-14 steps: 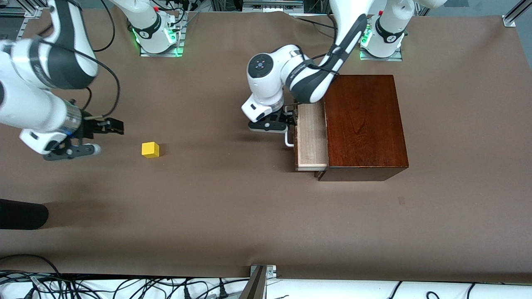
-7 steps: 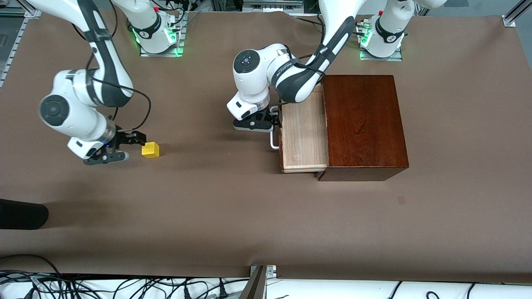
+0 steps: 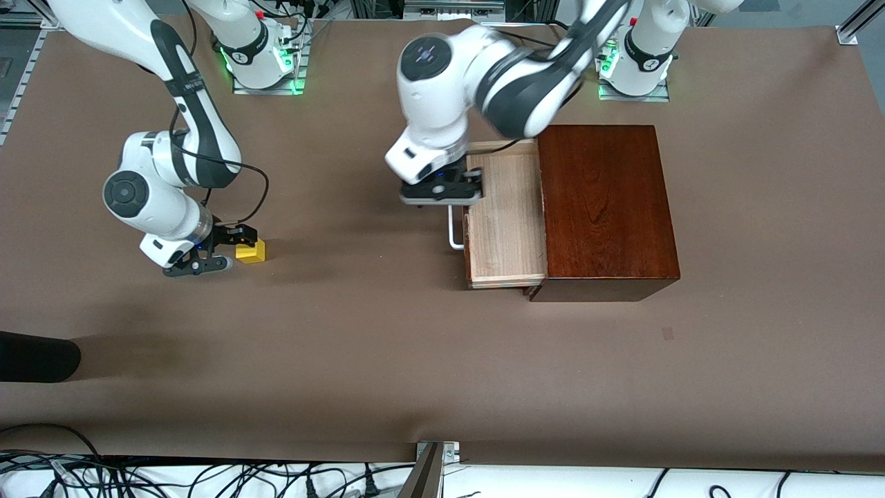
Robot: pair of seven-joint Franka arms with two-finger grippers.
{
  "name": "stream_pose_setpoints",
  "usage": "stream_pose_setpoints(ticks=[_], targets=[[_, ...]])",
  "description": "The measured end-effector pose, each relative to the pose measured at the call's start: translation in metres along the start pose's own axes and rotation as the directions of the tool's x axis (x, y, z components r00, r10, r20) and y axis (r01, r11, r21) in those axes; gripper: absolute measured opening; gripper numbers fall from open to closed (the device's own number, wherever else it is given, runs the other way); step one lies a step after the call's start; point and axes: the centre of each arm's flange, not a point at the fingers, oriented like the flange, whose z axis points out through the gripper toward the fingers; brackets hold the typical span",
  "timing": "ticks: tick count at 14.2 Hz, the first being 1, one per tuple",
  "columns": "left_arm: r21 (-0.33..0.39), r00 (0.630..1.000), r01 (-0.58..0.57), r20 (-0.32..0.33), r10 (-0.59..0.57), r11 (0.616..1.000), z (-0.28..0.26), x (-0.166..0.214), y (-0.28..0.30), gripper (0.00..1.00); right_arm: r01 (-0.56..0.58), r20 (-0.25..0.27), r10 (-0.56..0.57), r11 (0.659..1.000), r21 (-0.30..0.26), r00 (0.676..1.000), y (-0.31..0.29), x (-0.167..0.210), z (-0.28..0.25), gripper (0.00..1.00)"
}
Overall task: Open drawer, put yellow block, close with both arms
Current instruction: 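Grasp the yellow cube with the right gripper while the left gripper withdraws, then carry the yellow cube with the right gripper over the open drawer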
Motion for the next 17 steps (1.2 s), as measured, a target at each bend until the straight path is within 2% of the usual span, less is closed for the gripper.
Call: stream_pose_setpoints(ticks=[3,5,8,11,13,15,17], targets=[[0.017,0.993,0.076,0.088,-0.077,0.997,-0.048,0.039,-0.093,1.0,0.004,0.003,-0.004,1.0,0.002,1.0,-0.004,0.001,0.012,1.0],[0.013,0.988,0.101,0.116,-0.102,0.995,-0.064,0.079,-0.175,1.0,0.001,0.0,-0.001,1.0,0.003,1.0,-0.004,0.0,0.019,1.0],[-0.021,0.991,0.021,0.135,-0.018,1.0,-0.074,0.12,-0.287,1.0,0.0,-0.005,0.0,1.0,0.001,1.0,-0.004,-0.007,0.033,1.0],[-0.093,0.987,-0.052,0.145,0.065,0.994,-0.081,0.131,-0.366,1.0,-0.001,0.001,0.001,1.0,0.0,1.0,-0.004,-0.011,0.041,0.96],[-0.1,0.988,-0.063,0.136,0.076,0.993,-0.087,0.125,-0.406,1.0,-0.001,0.008,0.001,1.0,0.0,1.0,-0.004,-0.011,0.045,0.78],[-0.1,0.996,-0.049,0.075,0.057,0.994,-0.091,0.117,-0.436,1.0,-0.002,0.007,0.002,1.0,0.0,1.0,-0.004,-0.011,0.046,0.56],[-0.097,0.997,-0.057,0.045,0.061,0.994,-0.083,0.097,-0.444,1.0,0.002,-0.011,-0.002,1.0,-0.001,1.0,-0.005,-0.005,0.037,0.56]])
